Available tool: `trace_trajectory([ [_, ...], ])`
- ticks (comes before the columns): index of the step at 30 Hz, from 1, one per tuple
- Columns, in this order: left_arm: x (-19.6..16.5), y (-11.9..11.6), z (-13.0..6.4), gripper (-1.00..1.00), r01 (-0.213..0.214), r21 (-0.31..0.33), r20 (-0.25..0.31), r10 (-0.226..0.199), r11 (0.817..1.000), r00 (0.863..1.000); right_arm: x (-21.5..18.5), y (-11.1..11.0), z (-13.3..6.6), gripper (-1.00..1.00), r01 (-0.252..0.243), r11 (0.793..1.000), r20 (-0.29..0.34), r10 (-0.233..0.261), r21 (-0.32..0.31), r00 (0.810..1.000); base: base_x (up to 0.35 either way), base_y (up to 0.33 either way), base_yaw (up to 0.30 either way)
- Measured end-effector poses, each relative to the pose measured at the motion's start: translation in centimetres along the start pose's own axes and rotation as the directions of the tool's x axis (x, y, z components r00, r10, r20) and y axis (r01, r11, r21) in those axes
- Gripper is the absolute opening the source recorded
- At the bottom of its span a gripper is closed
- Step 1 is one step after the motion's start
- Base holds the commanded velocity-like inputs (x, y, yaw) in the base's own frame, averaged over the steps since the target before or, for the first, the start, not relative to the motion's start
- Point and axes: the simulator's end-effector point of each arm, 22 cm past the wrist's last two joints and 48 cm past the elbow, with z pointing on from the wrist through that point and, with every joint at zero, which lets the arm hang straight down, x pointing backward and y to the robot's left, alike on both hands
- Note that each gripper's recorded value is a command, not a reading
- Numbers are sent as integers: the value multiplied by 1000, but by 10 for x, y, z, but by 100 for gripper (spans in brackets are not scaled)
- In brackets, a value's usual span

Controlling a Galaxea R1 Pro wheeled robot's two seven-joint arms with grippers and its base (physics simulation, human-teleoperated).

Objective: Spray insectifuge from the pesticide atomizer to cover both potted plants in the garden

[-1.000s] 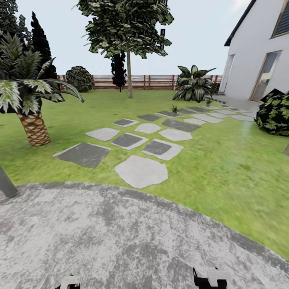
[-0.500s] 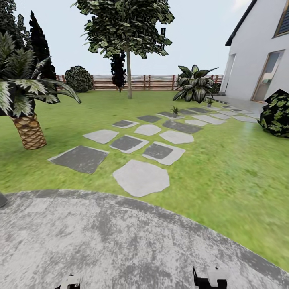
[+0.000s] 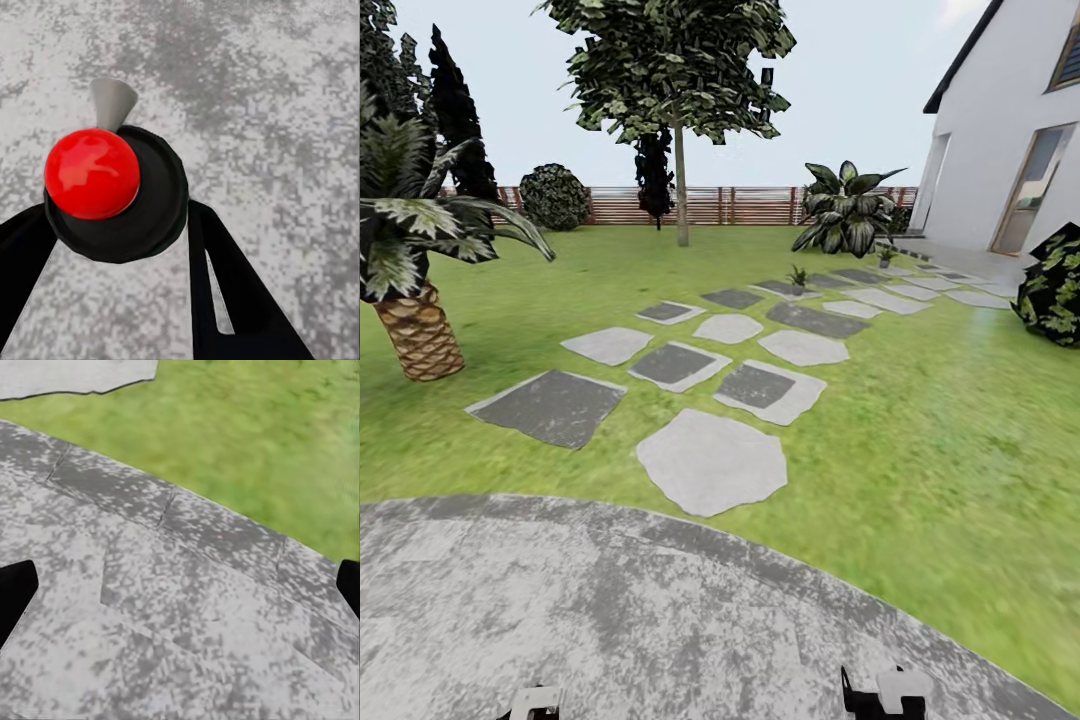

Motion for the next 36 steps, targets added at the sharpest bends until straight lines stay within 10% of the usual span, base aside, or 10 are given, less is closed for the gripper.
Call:
trace_trajectory([
  [36,0,0,0,-100,0,0,0,0,1000,1000,0,0,0,100,1,1000,0,-1,0,1000,340,0,0],
])
